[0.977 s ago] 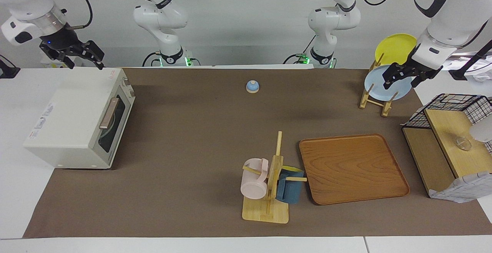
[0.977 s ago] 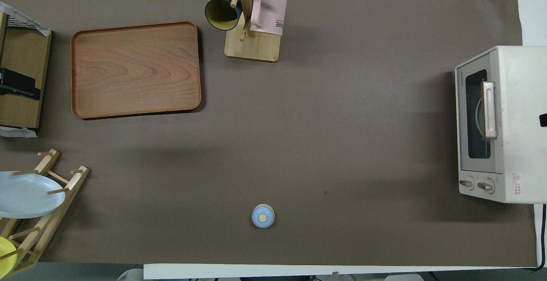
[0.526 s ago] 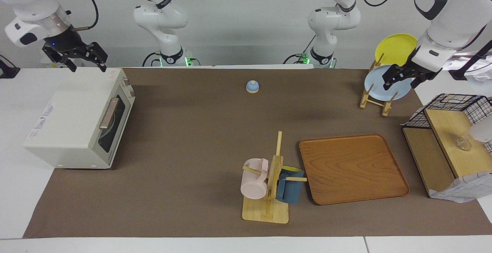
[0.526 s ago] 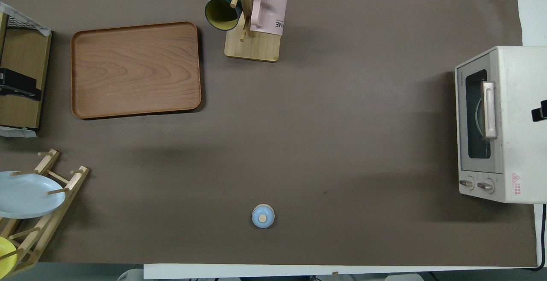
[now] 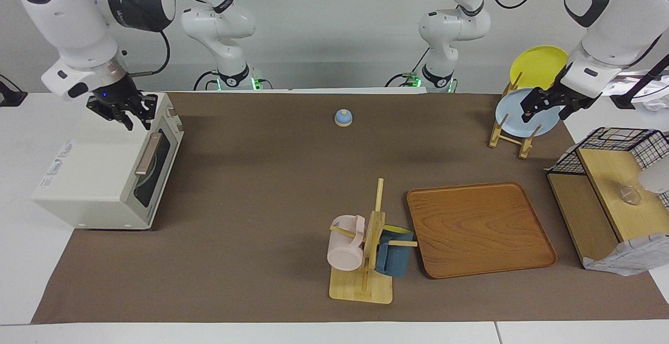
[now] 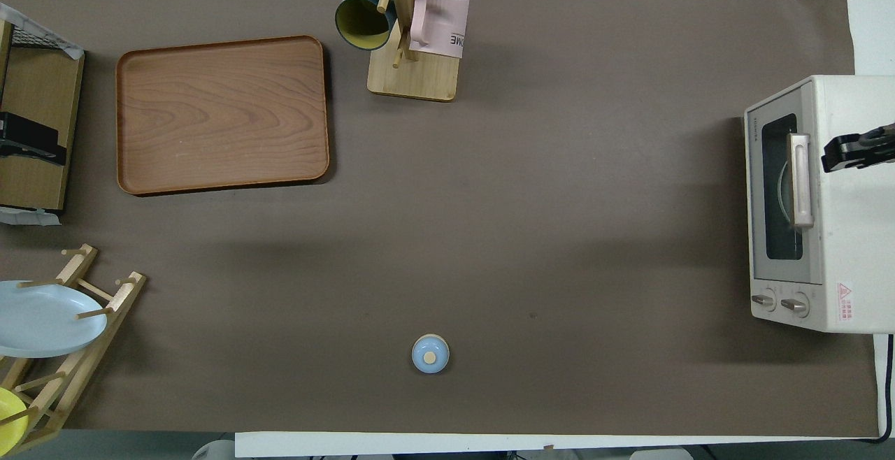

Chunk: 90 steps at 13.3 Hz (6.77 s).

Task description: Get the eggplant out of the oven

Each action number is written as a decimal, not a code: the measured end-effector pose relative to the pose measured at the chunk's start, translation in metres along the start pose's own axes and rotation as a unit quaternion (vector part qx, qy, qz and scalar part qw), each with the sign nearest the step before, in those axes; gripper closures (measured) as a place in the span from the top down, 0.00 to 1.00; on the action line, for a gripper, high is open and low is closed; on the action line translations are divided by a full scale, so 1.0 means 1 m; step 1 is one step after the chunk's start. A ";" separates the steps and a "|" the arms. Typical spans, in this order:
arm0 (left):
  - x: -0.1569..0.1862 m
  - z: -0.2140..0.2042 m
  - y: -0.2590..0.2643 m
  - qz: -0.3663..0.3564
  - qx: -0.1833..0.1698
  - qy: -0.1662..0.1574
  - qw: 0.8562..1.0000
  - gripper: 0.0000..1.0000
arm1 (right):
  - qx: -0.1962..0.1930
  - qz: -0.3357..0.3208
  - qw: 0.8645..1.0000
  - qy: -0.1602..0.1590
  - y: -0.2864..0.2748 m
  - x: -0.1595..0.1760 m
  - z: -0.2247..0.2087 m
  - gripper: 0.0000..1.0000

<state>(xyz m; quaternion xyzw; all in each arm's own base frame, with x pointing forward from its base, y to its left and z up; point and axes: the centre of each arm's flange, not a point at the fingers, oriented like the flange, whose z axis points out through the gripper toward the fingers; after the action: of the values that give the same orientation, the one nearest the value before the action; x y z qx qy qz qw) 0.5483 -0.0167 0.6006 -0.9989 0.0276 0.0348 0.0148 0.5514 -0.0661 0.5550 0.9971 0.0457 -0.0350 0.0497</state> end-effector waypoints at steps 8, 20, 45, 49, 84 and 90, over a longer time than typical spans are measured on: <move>0.000 0.000 0.000 0.000 0.000 0.000 1.000 1.00 | -0.015 0.000 1.000 -0.019 0.009 0.006 0.051 0.01; 0.000 0.000 0.000 0.000 0.000 -0.001 1.000 1.00 | -0.043 0.012 0.999 -0.022 -0.028 0.024 0.087 0.01; 0.000 0.000 0.000 0.000 0.000 -0.002 1.000 1.00 | 0.001 0.058 0.998 -0.016 -0.133 0.071 0.133 0.57; -0.001 0.001 0.000 0.000 0.000 -0.007 1.000 1.00 | -0.014 0.102 0.994 -0.045 -0.072 0.053 0.143 0.58; -0.030 0.085 -0.063 -0.059 -0.003 0.017 0.998 1.00 | 0.024 0.153 0.988 0.003 -0.618 0.066 0.164 0.26; -0.021 0.173 0.146 0.027 -0.005 0.043 0.999 1.00 | 0.001 0.131 0.990 0.048 -0.548 0.091 0.102 0.56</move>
<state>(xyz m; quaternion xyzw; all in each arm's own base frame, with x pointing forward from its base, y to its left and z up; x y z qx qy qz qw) 0.5068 -0.1556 0.4258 -0.9984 0.0549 -0.0080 0.0080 0.5836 0.4747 0.3943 0.9950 -0.0834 0.0202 0.0511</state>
